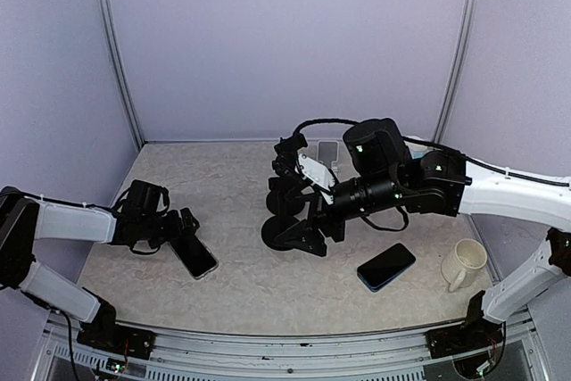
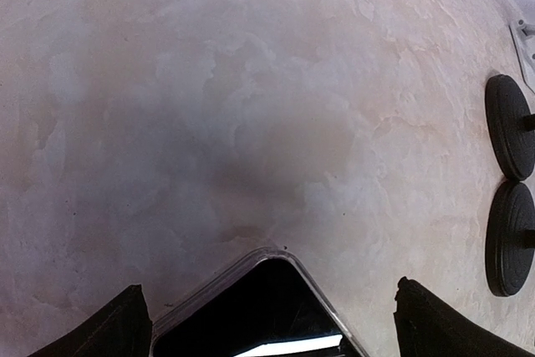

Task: Place the phone on the phone stand
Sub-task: Move the phone to the center of the board.

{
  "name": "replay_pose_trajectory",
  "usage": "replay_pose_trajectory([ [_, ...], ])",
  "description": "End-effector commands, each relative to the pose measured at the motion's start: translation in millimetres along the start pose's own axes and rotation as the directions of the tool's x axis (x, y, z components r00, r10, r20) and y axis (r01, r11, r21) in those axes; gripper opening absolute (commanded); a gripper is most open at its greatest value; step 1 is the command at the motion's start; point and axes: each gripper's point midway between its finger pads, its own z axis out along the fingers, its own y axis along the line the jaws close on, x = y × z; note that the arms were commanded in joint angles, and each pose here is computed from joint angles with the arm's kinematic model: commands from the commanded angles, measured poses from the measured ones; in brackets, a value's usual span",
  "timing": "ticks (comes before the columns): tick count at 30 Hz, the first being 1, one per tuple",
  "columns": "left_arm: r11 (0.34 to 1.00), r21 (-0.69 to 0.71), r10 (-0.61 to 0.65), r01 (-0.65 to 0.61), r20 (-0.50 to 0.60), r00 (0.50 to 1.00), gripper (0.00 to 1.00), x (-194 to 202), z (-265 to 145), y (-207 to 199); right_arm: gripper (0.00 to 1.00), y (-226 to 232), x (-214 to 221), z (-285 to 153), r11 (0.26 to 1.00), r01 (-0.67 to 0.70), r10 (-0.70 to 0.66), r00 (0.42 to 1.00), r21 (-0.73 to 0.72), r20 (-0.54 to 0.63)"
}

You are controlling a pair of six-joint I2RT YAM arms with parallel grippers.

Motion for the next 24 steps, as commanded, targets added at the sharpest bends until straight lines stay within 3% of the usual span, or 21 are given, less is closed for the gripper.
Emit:
replay_pose_trajectory([
  [1, 0.999, 0.039, 0.009, -0.009, -0.009, 1.0, 0.99, 8, 3, -3, 1.0, -3, -6, -4, 0.998, -0.031, 0.03, 0.999, 0.047, 0.016],
  [9, 0.998, 0.068, 0.012, -0.01, -0.034, 0.999, 0.99, 22, 2, -12, 1.0, -13, -5, -16, 0.971, -0.206, 0.194, 0.976, 0.125, 0.096],
  [13, 0.996, 0.081, 0.029, -0.024, -0.059, 0.998, 0.99, 35, 6, -21, 1.0, 0, -11, -20, 0.99, -0.132, 0.129, 0.99, 0.056, 0.054],
  [16, 0.996, 0.085, 0.035, -0.028, -0.086, 0.996, 0.99, 48, 9, -28, 1.0, -12, -6, -21, 0.984, -0.121, 0.117, 0.993, 0.129, 0.035],
  [24, 0.998, 0.048, 0.036, -0.031, -0.121, 0.992, 0.99, 77, 5, -35, 1.0, -5, 18, 7, 0.99, -0.12, 0.126, 0.988, 0.068, -0.087],
])
